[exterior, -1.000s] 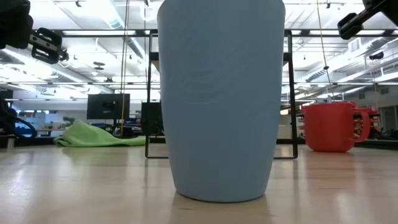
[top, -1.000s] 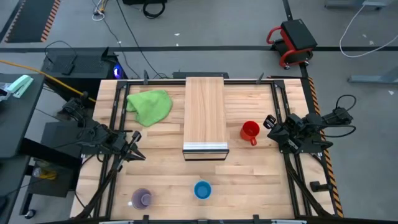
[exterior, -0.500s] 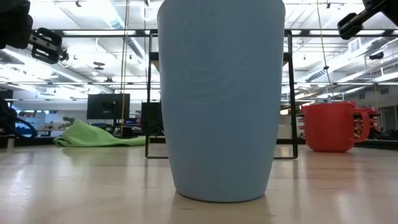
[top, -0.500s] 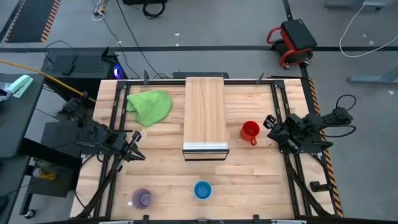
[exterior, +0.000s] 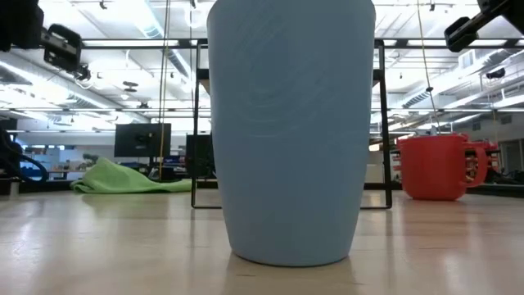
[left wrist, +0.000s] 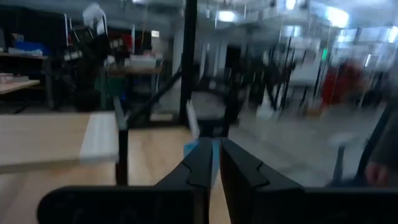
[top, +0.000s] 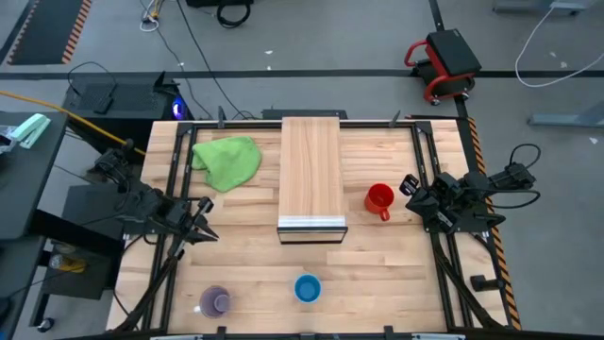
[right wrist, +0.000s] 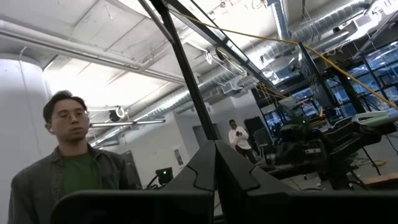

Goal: Stack small to large cups/mugs on shelf
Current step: Put the violet mug on the shelf

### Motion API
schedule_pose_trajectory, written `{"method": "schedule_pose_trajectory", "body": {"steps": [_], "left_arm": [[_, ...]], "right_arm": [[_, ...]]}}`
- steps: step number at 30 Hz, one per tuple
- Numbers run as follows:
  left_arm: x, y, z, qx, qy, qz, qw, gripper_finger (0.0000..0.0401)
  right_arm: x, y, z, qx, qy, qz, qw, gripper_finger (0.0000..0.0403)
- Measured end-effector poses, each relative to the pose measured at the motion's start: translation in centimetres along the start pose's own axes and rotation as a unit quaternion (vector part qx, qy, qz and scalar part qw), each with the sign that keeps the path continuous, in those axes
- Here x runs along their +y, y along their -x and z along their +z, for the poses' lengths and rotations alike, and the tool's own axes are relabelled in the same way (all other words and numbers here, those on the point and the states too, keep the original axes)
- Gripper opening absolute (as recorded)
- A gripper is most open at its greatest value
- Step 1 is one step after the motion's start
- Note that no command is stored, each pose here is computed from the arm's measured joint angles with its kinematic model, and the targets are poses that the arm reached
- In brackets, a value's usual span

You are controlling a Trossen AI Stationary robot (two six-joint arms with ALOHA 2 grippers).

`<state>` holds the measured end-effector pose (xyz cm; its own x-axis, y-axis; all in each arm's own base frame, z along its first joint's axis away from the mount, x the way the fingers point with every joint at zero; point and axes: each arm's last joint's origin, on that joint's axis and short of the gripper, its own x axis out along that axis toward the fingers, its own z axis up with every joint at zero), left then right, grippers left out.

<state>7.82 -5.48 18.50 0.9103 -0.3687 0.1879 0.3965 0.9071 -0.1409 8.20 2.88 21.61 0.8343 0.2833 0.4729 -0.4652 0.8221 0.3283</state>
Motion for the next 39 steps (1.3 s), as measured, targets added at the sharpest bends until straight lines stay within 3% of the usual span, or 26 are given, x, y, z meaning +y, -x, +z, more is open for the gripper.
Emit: {"method": "schedule_pose_trajectory", "body": {"steps": [7,16,20,28,31,34,37,39], "left_arm": [[-0.1,0.5,3.1,-0.157,0.074,-0.016,0.985,0.003],[0.2,2.2,6.3,-0.327,0.185,-0.051,0.925,0.0036],[0.4,3.3,8.9,-0.395,0.17,-0.046,0.902,0.0032],[0.1,4.3,16.4,-0.46,0.075,0.005,0.885,0.0021],[-0.4,3.4,19.1,-0.444,0.04,0.02,0.895,0.0018],[-1.1,1.7,21.2,-0.39,-0.009,0.031,0.92,0.0019],[-1.7,-0.5,22.4,-0.274,-0.021,0.069,0.959,0.002],[-1.6,-1.9,22.6,-0.163,0.01,0.147,0.975,0.0018]], "right_arm": [[0.0,0.0,0.0,0.0,0.0,0.0,1.0,0.0015],[0.0,0.0,0.0,0.0,0.0,0.0,1.0,0.0015],[0.0,0.0,0.0,0.0,0.0,0.0,1.0,0.0015],[0.0,0.0,0.0,0.0,0.0,0.0,1.0,0.0015],[0.0,0.0,0.0,0.0,0.0,0.0,1.0,0.0015],[0.0,0.0,0.0,0.0,0.0,0.0,1.0,0.0015],[0.0,0.0,0.0,0.0,0.0,0.0,1.0,0.0015],[0.0,0.0,0.0,0.0,0.0,0.0,1.0,0.0015]]}}
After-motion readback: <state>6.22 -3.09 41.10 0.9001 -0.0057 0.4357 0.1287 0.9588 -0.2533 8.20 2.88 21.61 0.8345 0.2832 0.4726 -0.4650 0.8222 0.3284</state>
